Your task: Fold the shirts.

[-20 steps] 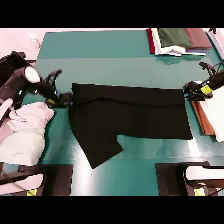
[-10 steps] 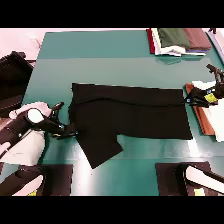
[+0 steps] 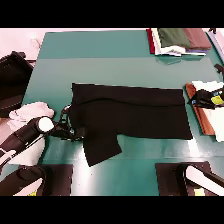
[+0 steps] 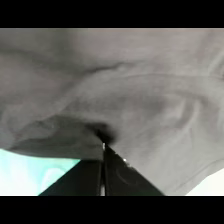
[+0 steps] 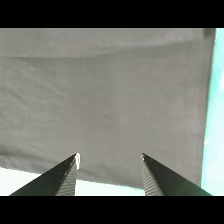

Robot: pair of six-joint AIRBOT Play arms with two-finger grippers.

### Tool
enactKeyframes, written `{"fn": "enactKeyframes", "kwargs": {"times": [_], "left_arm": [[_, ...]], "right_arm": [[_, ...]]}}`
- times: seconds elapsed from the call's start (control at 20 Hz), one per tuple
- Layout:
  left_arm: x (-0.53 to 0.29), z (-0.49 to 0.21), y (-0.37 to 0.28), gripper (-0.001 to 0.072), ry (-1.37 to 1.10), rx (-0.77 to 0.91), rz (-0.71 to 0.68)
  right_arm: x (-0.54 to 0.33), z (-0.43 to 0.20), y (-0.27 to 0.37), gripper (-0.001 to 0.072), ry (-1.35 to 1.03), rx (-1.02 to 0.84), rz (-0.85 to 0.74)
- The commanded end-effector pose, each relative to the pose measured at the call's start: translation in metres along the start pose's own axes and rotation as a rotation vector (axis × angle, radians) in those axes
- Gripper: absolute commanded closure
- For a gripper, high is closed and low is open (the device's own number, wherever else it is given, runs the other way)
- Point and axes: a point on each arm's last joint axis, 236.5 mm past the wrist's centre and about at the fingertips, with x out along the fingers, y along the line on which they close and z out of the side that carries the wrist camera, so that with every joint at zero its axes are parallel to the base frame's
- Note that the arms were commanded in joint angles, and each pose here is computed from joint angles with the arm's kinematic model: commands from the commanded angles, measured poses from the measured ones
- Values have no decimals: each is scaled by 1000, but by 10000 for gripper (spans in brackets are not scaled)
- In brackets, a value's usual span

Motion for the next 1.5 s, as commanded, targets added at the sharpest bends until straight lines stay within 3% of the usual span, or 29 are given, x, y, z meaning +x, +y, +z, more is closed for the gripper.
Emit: {"fn": "enactKeyframes", "kwargs": {"times": [0.0, 0.05, 0.1, 0.15, 0.3, 0.4, 0.65, 0.7, 0.8, 0.9, 0.95, 1.2, 1.45], "left_arm": [[-7, 5, -10, 685, -5, 34, -5], [-11, 8, -13, 686, -9, 64, -6], [-14, 12, -16, 686, -18, 78, -6], [-16, 15, -19, 685, -29, 84, -10], [-19, 20, -23, 685, -43, 87, -16], [-19, 18, -22, 685, -36, 88, -14], [-19, 26, -24, 685, -69, 86, -20], [-19, 27, -24, 685, -72, 87, -21], [-19, 24, -24, 685, -60, 86, -20], [-26, 20, -28, 686, -46, 103, -23], [-34, 22, -30, 686, -70, 119, -22], [-82, -16, 13, 686, -44, 140, 179], [-116, -45, 12, 686, -75, 167, 165]], "right_arm": [[14, -31, -34, 259, 79, 133, 9], [24, -48, -47, 250, 118, 187, 21], [36, -67, -60, 152, 154, 263, 37], [47, -87, -72, 113, 186, 347, 57], [69, -125, -96, 124, 204, 554, 96], [80, -136, -106, 203, 188, 628, 99], [102, -118, -95, 216, 122, 566, 98], [106, -108, -89, 267, 97, 540, 102], [113, -91, -78, 301, 55, 484, 101], [119, -85, -64, 605, 57, 406, 97], [119, -86, -57, 691, 71, 350, 102], [93, -101, -41, 691, 221, 161, 52], [47, -125, -47, 691, 212, 36, -129]]}}
